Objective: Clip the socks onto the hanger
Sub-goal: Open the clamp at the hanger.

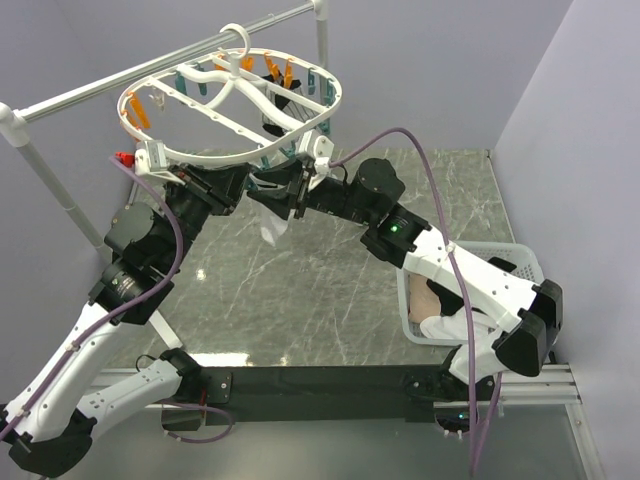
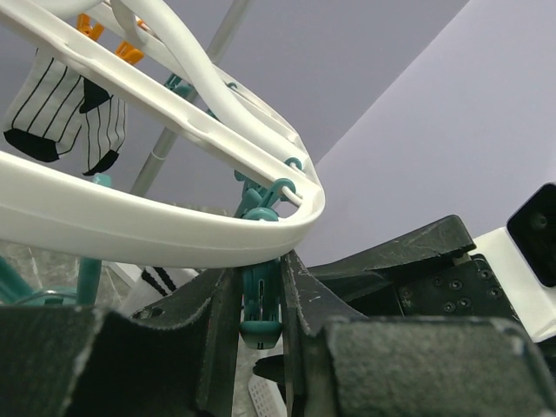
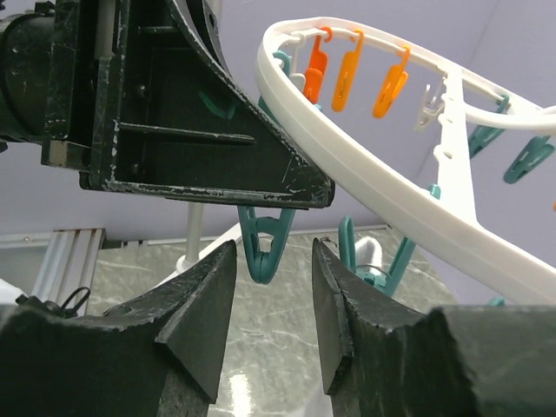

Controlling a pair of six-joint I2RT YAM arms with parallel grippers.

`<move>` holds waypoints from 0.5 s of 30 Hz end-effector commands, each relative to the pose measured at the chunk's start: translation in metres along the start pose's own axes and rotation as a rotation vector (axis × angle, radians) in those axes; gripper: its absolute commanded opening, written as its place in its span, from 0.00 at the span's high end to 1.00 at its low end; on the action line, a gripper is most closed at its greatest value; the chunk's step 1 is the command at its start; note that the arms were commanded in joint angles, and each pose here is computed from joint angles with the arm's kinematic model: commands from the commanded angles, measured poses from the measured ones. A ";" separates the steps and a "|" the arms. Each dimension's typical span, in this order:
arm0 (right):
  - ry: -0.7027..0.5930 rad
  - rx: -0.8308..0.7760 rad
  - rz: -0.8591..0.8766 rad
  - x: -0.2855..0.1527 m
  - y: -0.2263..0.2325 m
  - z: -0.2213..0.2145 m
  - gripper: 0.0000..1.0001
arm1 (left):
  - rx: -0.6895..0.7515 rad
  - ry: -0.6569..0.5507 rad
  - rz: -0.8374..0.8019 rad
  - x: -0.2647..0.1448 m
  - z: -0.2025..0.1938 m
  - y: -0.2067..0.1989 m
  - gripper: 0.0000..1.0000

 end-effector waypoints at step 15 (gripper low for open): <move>-0.092 0.016 0.033 0.021 -0.004 0.022 0.99 | 0.025 -0.031 -0.092 -0.005 0.007 -0.008 0.68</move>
Point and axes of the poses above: each gripper's point midway between its finger pads, its own x axis out along the fingers, its own y axis along the line the jaws close on, z = x × y, the point moved 9 cm from there along -x, back along the fingers, and after that the axes turned 12 degrees about -x, right-handed, at the moved point
